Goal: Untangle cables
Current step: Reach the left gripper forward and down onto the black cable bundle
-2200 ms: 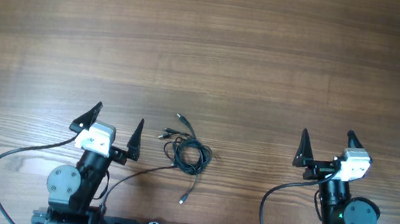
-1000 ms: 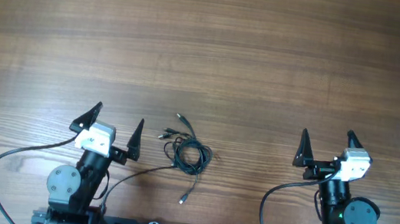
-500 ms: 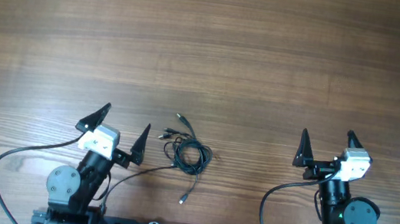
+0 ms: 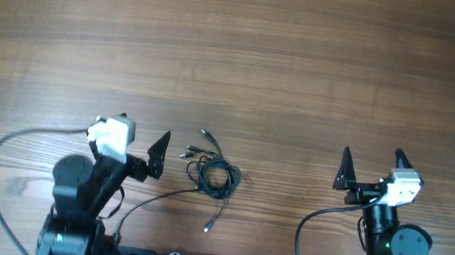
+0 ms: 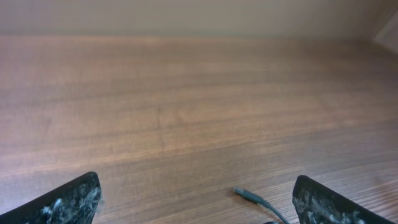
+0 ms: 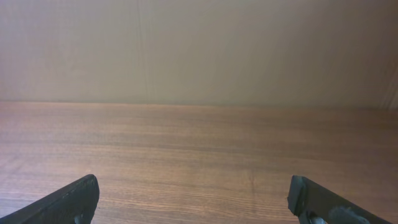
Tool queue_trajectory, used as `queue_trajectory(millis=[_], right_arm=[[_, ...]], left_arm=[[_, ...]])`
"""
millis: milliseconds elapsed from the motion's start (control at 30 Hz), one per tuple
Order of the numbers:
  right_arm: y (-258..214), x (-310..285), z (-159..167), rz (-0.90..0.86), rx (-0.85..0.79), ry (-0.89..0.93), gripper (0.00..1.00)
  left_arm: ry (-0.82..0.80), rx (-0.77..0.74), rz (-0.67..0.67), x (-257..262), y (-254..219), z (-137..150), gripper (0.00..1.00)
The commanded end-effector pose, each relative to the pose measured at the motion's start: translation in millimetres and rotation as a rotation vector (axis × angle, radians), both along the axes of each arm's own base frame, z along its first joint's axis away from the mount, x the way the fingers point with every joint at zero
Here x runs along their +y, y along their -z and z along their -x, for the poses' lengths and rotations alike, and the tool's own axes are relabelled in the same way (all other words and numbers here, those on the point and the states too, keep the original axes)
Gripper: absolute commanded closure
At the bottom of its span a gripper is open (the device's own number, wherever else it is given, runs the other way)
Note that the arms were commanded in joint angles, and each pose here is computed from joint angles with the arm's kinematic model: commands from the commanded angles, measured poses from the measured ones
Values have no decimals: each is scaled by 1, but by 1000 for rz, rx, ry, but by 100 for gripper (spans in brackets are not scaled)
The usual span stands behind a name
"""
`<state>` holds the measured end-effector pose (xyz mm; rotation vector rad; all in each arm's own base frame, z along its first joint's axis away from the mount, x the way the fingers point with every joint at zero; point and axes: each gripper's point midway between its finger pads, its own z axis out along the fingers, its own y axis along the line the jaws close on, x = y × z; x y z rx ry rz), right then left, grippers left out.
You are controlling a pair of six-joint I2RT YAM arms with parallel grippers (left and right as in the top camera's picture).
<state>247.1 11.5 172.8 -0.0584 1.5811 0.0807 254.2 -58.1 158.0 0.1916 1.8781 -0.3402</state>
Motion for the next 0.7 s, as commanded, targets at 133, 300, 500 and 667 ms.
queue_trajectory(millis=[133, 300, 500, 667], right_arm=[[-1, 0, 0, 11, -8, 3, 0], [-1, 0, 0, 11, -8, 3, 0], [-1, 0, 0, 11, -8, 3, 0], [-1, 0, 0, 11, -8, 3, 0]], left_arm=[[-5, 420, -4, -1, 22, -41, 0], [145, 680, -104, -31, 52, -47, 0], [295, 735, -163, -79, 66, -31, 0], [347, 733, -180, -94, 66, -23, 0]])
